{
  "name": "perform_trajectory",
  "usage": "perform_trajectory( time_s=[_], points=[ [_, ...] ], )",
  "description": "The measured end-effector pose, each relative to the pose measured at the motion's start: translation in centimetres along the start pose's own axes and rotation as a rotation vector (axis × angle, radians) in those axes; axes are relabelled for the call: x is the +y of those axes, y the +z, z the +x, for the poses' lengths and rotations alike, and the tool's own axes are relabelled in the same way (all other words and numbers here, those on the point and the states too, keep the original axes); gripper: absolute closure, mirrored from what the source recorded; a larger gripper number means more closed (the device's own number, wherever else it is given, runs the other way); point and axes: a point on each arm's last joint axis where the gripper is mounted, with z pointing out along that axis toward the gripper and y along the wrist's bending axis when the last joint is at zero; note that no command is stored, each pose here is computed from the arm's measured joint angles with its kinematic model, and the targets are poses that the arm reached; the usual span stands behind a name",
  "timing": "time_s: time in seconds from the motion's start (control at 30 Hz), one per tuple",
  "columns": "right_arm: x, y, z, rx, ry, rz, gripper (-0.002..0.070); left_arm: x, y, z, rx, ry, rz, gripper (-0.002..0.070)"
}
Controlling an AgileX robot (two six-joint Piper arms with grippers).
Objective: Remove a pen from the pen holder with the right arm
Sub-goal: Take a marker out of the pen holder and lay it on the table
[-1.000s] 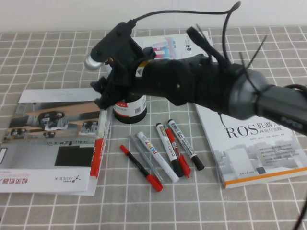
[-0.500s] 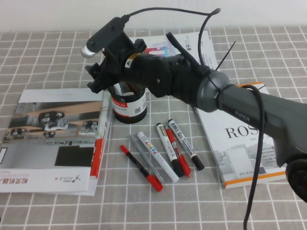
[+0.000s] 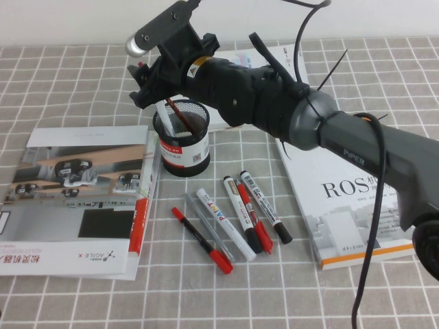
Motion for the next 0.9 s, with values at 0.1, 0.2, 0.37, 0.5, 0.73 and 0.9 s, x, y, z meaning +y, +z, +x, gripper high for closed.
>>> perform_trajectory(
  time_s=[0.1,0.2,0.37,0.5,0.73,0.9],
  points=[
    [0.0,0.0,-0.1,-0.010,0.003,0.005,0.0222,0.0,0.0,0.0,0.000,0.000,0.000,0.0678],
    [0.0,0.1,0.0,-0.011,0.003,0.007,0.0223,0.0,0.0,0.0,0.000,0.000,0.000,0.0678],
    [0.1,0.6,0.8,-0.003,0.007,0.007,0.0223,0.0,0.0,0.0,0.000,0.000,0.000,0.0678],
    [0.0,1.2,0.5,-0.019,0.010,0.007,0.0223,0.0,0.0,0.0,0.000,0.000,0.000,0.0678],
    [0.2,2.3,1.2,-0.017,0.012,0.002,0.0223,0.0,0.0,0.0,0.000,0.000,0.000,0.0678],
    [0.3,2.7,2.0,0.001,0.012,-0.004,0.0223,0.0,0.0,0.0,0.000,0.000,0.000,0.0678]
  ],
)
